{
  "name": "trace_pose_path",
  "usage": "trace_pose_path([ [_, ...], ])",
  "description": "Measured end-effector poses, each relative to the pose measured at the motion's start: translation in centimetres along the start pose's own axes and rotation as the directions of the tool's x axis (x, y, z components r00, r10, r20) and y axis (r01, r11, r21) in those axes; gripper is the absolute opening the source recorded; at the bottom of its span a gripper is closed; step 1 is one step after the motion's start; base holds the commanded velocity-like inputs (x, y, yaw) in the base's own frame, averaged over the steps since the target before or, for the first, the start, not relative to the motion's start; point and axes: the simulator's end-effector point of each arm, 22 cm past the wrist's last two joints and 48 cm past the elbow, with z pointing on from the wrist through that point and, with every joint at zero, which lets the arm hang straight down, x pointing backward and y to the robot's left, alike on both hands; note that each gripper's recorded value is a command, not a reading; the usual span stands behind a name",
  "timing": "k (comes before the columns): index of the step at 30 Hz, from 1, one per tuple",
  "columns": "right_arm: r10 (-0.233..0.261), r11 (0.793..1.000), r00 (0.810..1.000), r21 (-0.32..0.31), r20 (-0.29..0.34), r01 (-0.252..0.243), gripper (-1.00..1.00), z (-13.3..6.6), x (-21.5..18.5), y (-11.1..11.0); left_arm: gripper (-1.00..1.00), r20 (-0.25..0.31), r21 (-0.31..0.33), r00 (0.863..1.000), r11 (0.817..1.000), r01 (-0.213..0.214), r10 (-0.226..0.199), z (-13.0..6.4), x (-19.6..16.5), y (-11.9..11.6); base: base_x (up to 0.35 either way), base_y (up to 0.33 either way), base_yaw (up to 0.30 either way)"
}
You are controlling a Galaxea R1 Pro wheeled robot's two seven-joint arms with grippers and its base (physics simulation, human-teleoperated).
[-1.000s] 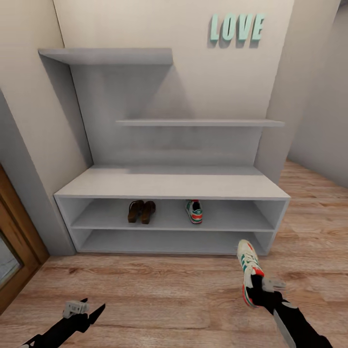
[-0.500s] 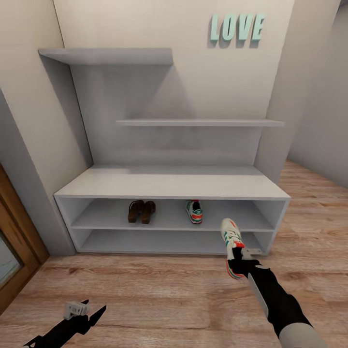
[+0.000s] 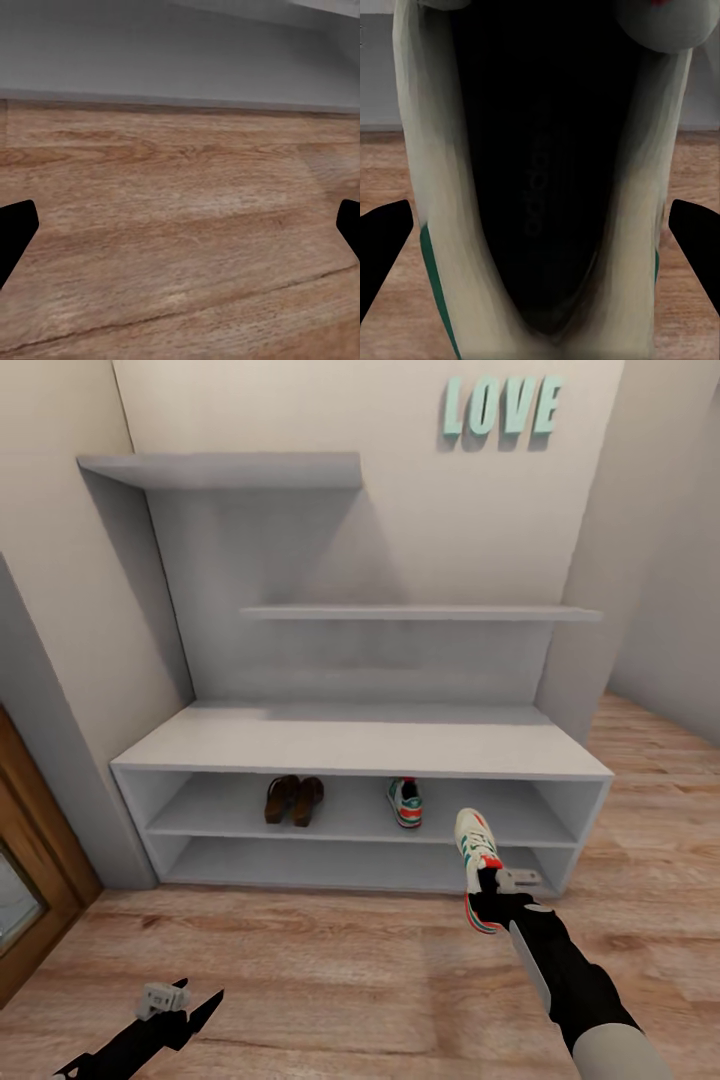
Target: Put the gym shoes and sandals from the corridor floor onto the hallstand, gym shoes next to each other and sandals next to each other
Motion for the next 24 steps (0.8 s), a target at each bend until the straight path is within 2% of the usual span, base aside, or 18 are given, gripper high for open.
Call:
trace_pose_path([
  [8,-0.008,1.000,1.000,-0.002,0.000,0.008,-1.00,0.04,0.05,0.21,1.00,-0.002,0.003,1.000,1.000,0.005,-0.005,0.18,0.21,-0.32,0.048,-0.024,0.007],
  [24,-0.002,1.000,1.000,0.001,0.000,0.002,-1.00,0.03,0.04,-0.09,1.00,-0.001,0.003,1.000,1.000,0.006,-0.006,0.17,0.18,-0.32,0.161,0.000,0.000],
])
